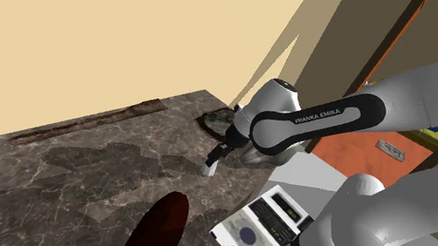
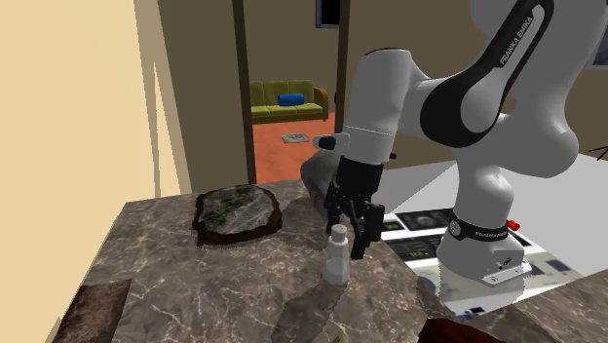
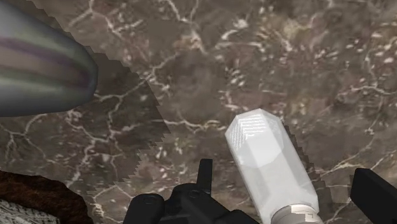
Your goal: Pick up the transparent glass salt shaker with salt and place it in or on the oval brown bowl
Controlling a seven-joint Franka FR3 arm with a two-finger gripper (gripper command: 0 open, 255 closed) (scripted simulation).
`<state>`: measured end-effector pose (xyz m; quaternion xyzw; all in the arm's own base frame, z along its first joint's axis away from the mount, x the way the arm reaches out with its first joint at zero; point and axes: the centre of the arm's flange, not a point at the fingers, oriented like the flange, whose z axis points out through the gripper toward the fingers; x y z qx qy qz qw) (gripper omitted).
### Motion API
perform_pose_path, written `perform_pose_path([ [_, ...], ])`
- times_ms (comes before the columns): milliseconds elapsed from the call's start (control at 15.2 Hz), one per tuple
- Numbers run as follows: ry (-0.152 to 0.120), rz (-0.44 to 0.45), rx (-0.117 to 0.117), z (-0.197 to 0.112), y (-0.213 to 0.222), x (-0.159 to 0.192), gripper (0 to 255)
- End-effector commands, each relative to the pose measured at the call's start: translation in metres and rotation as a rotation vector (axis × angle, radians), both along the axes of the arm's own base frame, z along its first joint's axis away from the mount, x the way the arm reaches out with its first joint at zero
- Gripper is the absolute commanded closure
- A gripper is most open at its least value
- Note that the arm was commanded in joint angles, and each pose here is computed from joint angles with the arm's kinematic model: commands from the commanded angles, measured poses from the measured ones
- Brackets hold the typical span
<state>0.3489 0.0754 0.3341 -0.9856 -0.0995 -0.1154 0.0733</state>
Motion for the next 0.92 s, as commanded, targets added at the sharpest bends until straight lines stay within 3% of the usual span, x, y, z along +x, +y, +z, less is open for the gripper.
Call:
perform_pose_path([
  [0,0.000,0.000,0.000,0.000,0.000,0.000,0],
  [66,0.000,0.000,0.000,0.000,0.000,0.000,255],
  [660,0.000,0.000,0.000,0.000,0.000,0.000,255],
  [858,0.000,0.000,0.000,0.016,0.000,0.000,255],
])
